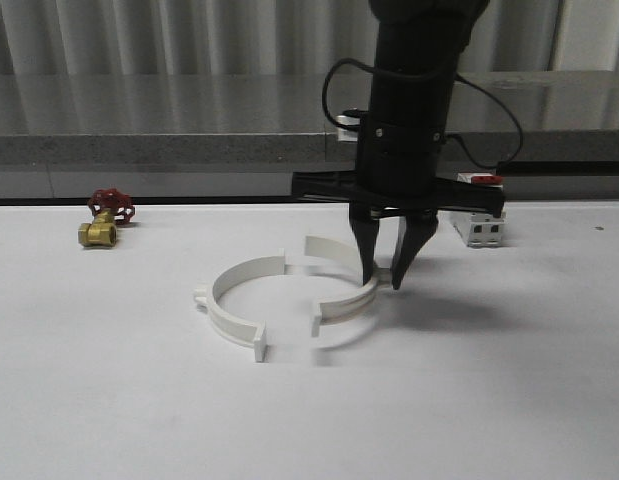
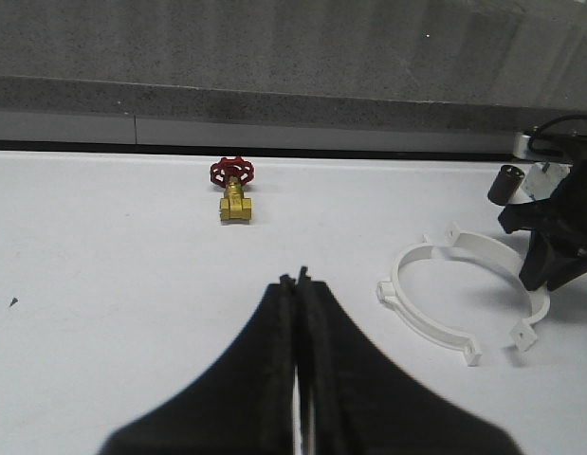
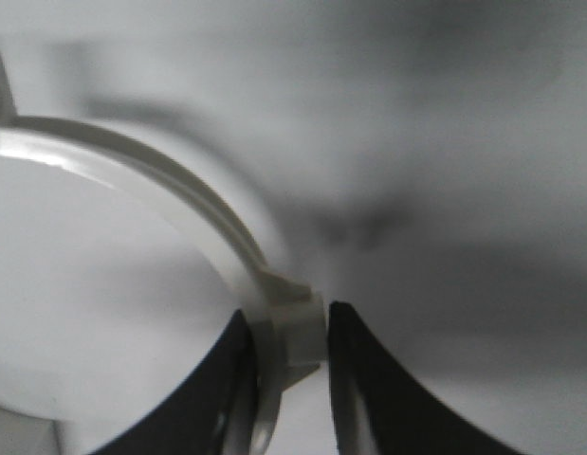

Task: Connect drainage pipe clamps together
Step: 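Carry the clamp half with the right gripper toward the placed half, then press the halves together into a ring, open the right gripper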

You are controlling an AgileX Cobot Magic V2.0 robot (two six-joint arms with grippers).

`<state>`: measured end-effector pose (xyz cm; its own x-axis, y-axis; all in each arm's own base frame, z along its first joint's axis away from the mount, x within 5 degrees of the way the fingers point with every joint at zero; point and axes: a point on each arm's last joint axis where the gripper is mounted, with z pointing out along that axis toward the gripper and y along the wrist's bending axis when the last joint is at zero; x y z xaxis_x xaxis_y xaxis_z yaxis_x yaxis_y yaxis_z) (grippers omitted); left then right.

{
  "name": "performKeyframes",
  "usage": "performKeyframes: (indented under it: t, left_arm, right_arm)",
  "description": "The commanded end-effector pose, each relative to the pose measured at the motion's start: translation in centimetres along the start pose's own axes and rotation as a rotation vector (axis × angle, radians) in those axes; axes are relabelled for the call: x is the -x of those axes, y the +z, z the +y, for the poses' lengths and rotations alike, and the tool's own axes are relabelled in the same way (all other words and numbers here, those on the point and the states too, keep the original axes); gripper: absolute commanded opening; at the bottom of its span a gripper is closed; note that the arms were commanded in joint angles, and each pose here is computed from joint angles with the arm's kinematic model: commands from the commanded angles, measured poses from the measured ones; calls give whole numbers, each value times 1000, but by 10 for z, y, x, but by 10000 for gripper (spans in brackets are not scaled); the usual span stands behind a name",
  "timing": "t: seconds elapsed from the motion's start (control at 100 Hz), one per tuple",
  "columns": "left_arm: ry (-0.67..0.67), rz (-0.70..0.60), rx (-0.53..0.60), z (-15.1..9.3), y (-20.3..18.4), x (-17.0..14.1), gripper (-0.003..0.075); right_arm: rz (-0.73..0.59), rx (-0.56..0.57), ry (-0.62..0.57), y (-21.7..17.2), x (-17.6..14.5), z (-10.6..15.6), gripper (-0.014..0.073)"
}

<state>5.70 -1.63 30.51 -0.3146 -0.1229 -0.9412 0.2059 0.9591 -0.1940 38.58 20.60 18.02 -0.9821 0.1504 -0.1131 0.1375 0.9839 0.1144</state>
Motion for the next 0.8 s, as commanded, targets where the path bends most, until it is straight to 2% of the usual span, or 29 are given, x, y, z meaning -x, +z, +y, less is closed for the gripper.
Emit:
performKeyframes:
  t: [0.0,0.79]
  left_arm:
    - [-14,-93,-18,-3,-3,15,-20]
    - [-14,-93,-18,-3,-3,15,-20]
  right_arm:
    - [-77,49,0,-30,2,12,79]
    - [-66,37,130,-17,-4,22,80]
